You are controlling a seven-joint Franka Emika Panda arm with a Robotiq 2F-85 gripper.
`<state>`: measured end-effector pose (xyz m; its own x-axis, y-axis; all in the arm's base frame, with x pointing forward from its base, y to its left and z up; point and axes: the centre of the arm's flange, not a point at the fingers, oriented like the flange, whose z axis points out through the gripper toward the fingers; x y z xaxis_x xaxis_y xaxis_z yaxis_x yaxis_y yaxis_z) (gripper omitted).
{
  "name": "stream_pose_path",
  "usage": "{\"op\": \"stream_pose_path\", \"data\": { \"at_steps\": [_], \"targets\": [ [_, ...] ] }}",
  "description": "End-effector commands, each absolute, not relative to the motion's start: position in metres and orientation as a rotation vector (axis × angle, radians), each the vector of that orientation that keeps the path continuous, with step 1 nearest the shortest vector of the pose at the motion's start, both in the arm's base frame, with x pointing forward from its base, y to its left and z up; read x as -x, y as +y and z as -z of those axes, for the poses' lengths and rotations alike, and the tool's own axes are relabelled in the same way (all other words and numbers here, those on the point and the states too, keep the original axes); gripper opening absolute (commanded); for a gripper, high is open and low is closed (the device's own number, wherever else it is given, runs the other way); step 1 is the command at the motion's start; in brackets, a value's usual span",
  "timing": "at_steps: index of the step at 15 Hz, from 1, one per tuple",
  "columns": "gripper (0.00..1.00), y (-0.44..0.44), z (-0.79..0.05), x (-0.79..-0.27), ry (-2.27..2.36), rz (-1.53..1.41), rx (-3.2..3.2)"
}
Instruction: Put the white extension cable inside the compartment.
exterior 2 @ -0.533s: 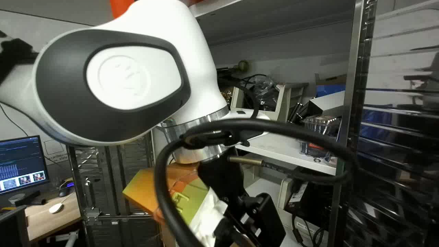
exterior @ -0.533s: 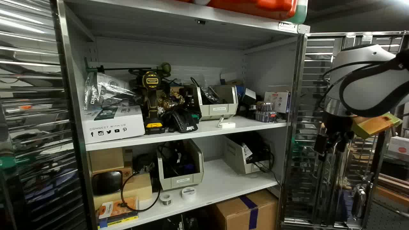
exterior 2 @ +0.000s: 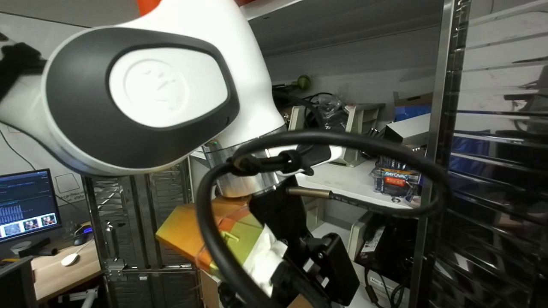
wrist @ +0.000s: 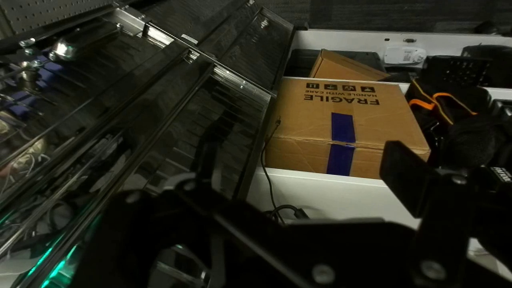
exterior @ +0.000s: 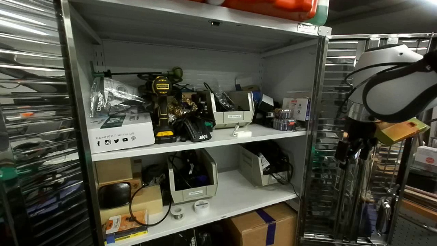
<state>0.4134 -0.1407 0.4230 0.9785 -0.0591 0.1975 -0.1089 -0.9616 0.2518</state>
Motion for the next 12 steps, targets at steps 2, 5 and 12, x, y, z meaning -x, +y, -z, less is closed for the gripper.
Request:
{"op": "stream_pose_path", "data": {
  "at_steps": [2, 5, 12],
  "targets": [
    [1.0, -0.131, -0.426, -0.426, -0.121, -0.281, -2.875],
    [1.0, -0.109, -0.438, -0.445, -0.098, -0.316, -2.895],
    [1.0, -0.047, -0.482, -0.51, -0.14, -0.379, -2.984]
  ]
}}
